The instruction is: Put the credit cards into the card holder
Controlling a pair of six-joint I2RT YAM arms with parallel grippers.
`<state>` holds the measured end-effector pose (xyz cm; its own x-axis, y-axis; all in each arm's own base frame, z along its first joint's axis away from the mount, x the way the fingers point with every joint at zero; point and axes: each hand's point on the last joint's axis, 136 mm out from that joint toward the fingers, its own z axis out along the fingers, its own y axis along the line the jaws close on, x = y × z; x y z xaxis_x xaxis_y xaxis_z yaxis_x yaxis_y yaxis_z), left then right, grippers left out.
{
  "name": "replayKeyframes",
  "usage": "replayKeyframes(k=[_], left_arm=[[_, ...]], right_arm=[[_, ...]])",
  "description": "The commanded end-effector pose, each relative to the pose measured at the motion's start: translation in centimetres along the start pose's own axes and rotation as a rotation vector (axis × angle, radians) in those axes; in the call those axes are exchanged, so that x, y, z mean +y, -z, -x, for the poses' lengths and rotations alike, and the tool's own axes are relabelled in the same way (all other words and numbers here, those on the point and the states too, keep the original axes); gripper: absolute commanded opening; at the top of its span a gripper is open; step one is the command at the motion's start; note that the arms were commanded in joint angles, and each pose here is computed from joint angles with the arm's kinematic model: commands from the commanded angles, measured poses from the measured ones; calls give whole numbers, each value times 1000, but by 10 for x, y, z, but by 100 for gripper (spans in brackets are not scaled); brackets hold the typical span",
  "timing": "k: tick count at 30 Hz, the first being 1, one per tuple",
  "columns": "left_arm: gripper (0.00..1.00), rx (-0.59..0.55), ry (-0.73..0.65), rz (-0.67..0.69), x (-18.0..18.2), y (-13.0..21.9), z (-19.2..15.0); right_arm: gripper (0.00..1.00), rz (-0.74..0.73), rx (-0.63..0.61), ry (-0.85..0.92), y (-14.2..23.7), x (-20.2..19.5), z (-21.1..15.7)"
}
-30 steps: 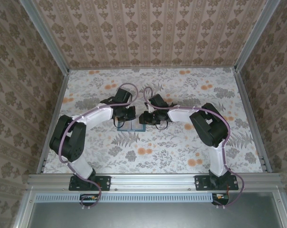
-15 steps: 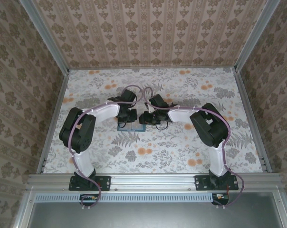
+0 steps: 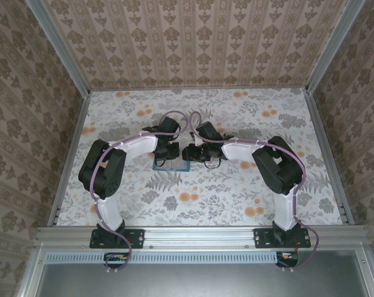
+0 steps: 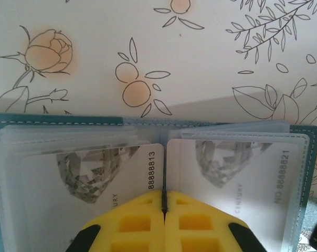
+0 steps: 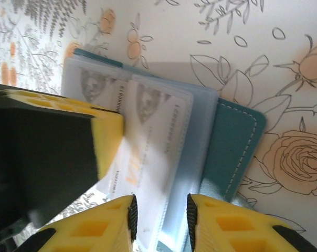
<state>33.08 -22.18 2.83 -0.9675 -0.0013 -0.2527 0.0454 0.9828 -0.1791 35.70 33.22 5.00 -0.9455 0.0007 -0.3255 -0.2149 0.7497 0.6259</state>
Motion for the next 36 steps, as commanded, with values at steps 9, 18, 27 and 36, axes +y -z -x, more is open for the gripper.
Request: replayKeyframes(k=[9, 18, 27, 36], left_arm=[[0, 74, -21, 52, 13, -12, -23], [0, 72, -20, 41, 12, -12, -23], [0, 64, -18, 23, 7, -10, -20], [0, 51, -16, 5, 4, -5, -18]], right_arm=[[35, 42, 16, -30, -2, 5, -1], [35, 35, 45, -39, -15, 1, -5], [33, 69, 55, -31, -21, 13, -6], [28, 64, 54, -24, -23, 15, -5]])
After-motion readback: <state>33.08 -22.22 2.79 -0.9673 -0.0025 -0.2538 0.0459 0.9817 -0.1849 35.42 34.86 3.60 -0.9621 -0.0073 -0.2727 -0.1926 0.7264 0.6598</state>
